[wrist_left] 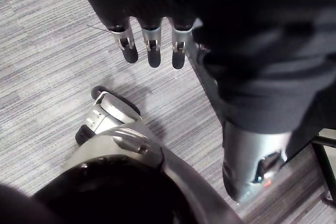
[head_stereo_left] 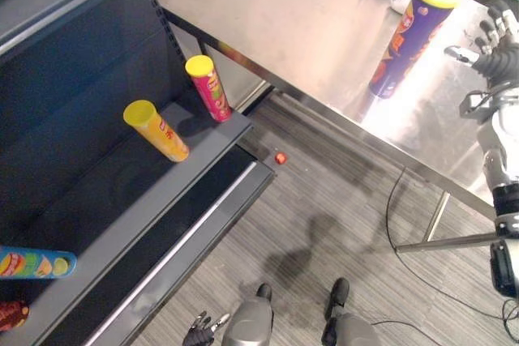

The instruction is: Put the gum and the chips on the shelf.

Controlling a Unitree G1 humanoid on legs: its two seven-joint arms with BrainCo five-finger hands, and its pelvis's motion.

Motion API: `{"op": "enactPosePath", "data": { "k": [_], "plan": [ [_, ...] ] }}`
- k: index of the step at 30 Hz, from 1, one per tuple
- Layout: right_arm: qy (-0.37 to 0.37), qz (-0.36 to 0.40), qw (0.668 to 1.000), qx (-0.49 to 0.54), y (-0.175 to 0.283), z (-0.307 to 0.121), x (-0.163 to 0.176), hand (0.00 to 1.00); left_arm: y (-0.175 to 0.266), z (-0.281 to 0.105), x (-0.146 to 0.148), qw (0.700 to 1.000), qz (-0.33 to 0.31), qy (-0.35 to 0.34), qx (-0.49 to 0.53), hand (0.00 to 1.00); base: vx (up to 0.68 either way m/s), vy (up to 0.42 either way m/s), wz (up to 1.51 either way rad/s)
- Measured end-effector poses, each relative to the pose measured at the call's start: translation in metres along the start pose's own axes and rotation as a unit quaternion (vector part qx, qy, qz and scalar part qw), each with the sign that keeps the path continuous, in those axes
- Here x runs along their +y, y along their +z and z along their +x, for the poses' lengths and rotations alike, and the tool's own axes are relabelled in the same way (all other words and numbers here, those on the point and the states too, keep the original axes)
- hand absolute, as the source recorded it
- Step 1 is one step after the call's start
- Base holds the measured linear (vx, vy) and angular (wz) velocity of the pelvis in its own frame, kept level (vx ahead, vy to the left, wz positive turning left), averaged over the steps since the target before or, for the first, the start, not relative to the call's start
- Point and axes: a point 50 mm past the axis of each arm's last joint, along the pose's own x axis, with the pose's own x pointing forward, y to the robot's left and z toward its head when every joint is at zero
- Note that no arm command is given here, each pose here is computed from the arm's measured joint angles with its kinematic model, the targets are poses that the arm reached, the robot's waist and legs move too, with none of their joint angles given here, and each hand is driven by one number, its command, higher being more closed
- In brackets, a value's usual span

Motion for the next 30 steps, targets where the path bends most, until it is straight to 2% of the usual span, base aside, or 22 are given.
{"op": "enactPosePath", "data": {
  "k": [20, 27, 28, 30],
  "plan": [
    [0.069, -0.002, 0.998, -0.008, 0.014, 0.013, 0.021, 0.0, 0.001, 0.0, -0.001, 1.0, 0.006, -0.006, 0.0, 0.0, 0.0, -0.005, 0.03],
    [0.065, 0.008, 0.998, 0.009, 0.007, 0.014, 0.017, 0.0, 0.004, 0.001, -0.005, 1.0, 0.01, -0.016, -0.009, 0.0, -0.02, -0.005, 0.09],
    [0.063, 0.009, 0.998, 0.011, 0.008, 0.016, 0.017, 1.0, 0.006, 0.001, -0.006, 1.0, 0.012, -0.019, -0.012, 0.0, -0.04, -0.009, 0.12],
    [0.062, 0.01, 0.998, 0.008, 0.011, 0.018, 0.017, 1.0, 0.007, 0.001, -0.006, 1.0, 0.011, -0.02, -0.018, 0.0, -0.05, -0.01, 0.08]
  ]
}}
